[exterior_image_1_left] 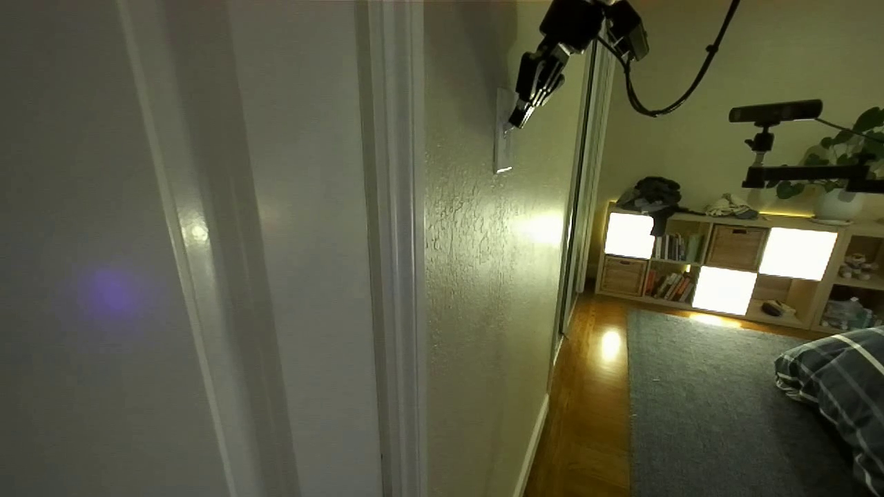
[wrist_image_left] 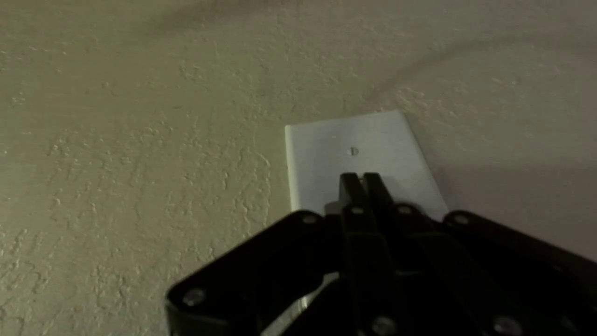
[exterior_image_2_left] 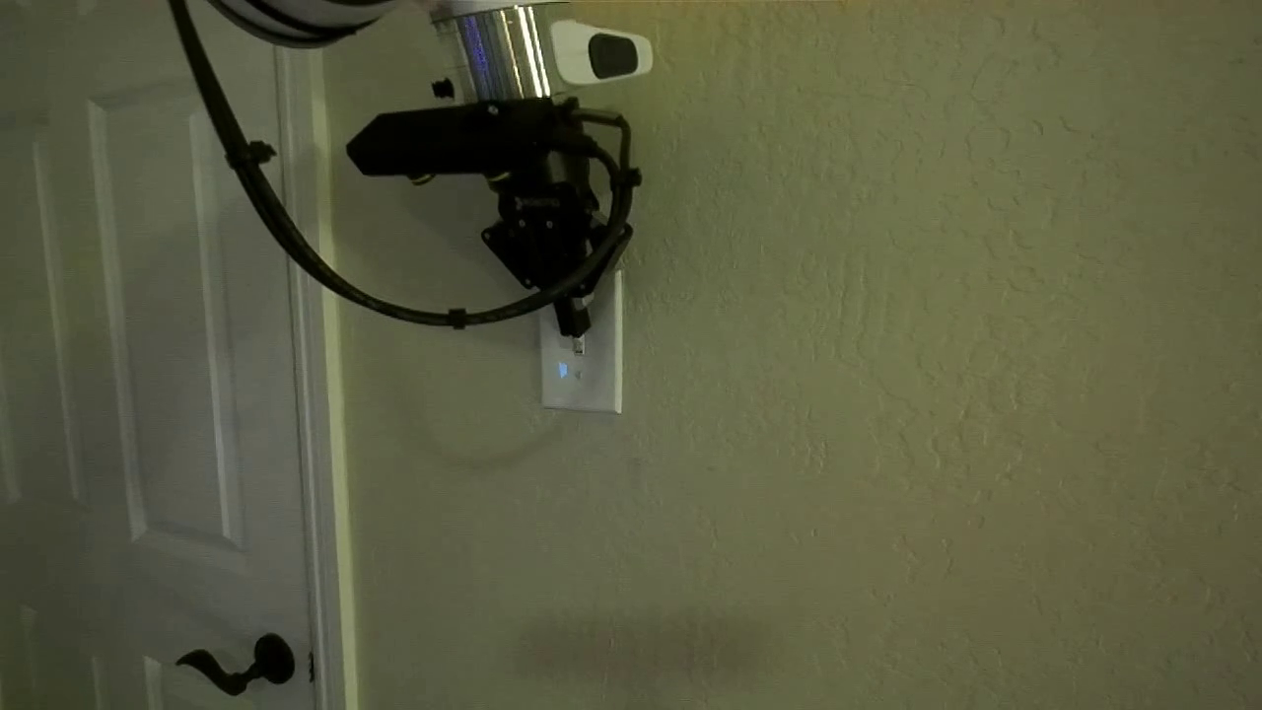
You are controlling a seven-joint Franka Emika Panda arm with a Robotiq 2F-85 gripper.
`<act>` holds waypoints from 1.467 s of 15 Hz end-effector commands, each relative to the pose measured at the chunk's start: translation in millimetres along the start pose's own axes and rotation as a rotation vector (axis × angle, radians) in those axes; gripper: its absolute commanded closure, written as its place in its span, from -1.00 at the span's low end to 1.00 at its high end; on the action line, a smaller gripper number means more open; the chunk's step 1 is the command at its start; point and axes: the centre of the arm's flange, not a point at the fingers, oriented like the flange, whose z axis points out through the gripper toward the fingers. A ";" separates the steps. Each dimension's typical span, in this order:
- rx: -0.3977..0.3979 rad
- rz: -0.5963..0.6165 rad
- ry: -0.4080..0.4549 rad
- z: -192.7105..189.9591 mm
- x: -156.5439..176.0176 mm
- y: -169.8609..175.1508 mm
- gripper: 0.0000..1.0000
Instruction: Turn off the light
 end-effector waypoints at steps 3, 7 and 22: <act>0.017 0.012 -0.025 1.4 -18.0 4.4 0.85; 0.015 0.017 -0.034 1.5 -23.8 6.9 0.85; -0.005 0.002 -0.001 -16.6 -23.4 7.4 0.85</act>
